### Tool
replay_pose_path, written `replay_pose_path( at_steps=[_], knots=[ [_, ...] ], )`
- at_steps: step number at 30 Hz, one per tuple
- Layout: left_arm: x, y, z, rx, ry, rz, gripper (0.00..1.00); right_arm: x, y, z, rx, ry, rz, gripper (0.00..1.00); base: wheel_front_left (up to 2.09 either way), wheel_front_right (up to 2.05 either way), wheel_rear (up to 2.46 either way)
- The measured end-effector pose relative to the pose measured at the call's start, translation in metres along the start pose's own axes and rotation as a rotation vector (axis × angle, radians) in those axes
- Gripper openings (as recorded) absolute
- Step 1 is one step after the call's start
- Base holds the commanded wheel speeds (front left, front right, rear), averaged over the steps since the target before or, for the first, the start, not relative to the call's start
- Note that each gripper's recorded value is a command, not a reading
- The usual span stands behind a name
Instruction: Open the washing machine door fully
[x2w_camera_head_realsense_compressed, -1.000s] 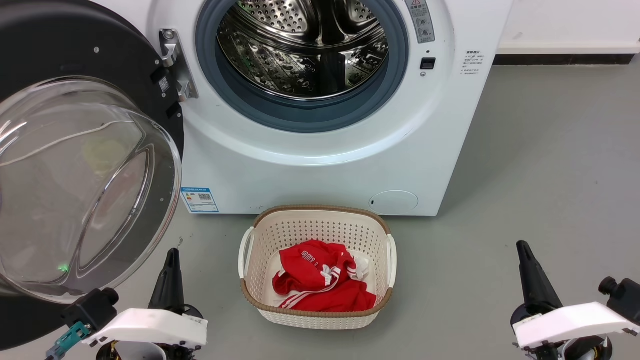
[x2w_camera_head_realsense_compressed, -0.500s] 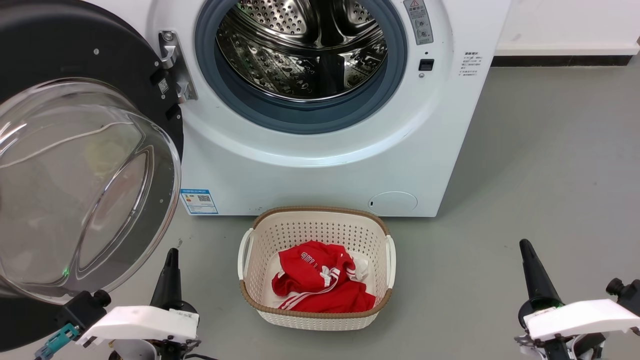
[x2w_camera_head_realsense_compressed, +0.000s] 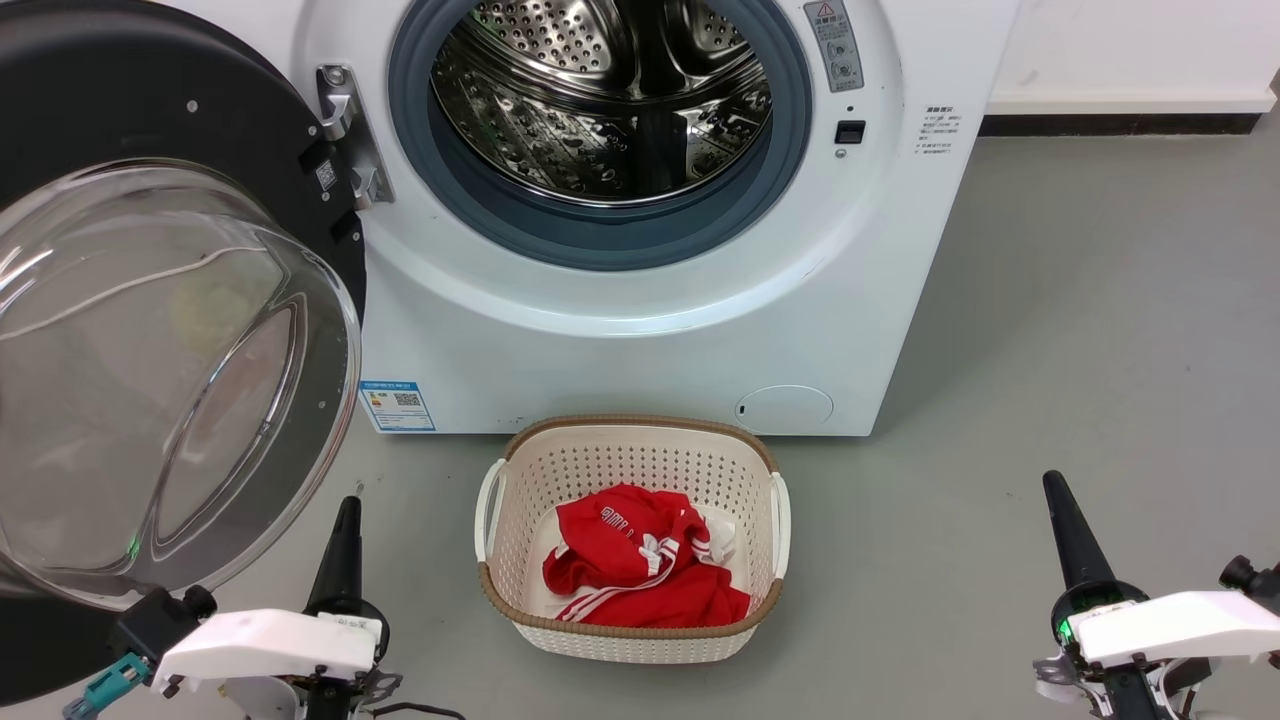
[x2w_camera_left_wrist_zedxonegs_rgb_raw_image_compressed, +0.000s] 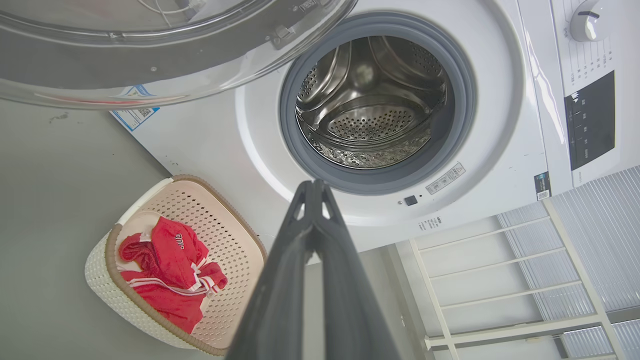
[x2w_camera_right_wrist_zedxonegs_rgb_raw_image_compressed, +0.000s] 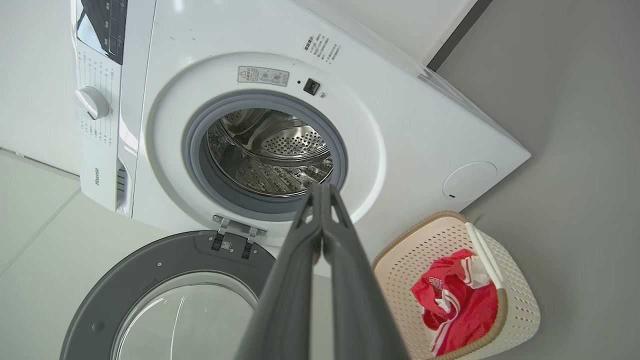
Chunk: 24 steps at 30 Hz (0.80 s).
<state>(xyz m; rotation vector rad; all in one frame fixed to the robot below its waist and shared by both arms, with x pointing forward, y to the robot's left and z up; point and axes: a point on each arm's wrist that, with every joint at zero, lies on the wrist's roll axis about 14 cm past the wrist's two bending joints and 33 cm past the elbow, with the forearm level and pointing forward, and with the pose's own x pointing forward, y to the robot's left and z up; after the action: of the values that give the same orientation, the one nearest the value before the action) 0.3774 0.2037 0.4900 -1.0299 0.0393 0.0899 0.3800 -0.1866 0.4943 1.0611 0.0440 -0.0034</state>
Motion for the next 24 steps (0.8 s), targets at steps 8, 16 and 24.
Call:
replay_pose_path(
  at_steps=[8,16,24],
  knots=[
    [0.0018,-0.0018,0.0002,-0.078,0.006,-0.008,0.00,0.0007,-0.0009,0.0017,0.072,-0.002,-0.003,0.00,0.00,0.00,0.00],
    [0.0030,-0.0028,0.0004,-0.161,0.012,-0.013,0.00,0.0022,-0.0003,0.0043,0.148,-0.006,-0.002,0.00,0.00,0.00,0.00],
    [0.0037,-0.0036,0.0003,-0.237,0.019,-0.020,0.00,0.0026,-0.0014,0.0060,0.219,-0.007,-0.004,0.00,0.00,0.00,0.00]
  ],
)
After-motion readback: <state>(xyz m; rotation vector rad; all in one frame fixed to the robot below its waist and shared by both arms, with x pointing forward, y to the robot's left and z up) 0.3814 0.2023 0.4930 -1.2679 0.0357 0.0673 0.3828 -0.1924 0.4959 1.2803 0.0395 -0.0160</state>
